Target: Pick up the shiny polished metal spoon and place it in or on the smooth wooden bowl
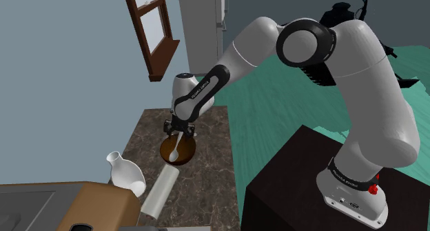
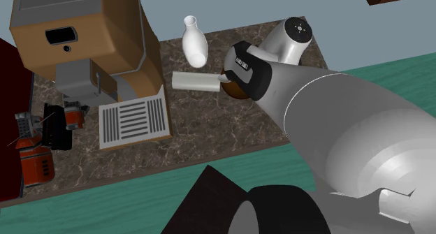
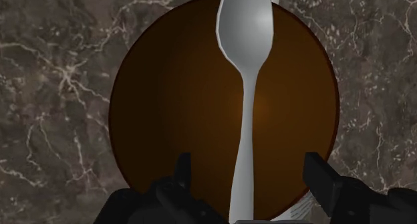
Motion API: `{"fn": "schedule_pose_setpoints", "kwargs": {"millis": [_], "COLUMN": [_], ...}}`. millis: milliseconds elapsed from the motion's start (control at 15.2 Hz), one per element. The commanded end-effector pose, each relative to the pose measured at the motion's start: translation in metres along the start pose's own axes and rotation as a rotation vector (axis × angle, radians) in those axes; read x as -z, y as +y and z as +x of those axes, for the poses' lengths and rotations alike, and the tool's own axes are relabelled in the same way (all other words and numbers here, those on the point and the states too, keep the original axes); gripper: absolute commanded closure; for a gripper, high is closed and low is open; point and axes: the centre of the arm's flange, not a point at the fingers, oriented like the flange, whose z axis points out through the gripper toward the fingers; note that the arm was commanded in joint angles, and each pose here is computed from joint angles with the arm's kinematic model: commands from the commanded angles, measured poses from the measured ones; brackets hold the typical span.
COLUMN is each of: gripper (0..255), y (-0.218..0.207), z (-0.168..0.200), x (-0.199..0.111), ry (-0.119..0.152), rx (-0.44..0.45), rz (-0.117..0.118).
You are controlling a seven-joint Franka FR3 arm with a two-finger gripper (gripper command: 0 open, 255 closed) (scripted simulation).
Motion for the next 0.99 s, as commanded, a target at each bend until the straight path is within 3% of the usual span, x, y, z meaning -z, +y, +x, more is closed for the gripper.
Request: {"fn": "schedule_pose_setpoints", "kwargs": {"millis": [0,132,396,924], "gripper": [0,0,0,0], "y": [0.000,0.000,0.000,0.000], "z": [0.000,0.000,0.000,0.000], "x": [0.000,0.000,0.050,0.050], "ry": [0.000,0.000,0.000,0.000], "rx": [0.000,0.000,0.000,0.000], "rz": [0.000,0.000,0.000,0.000]}}
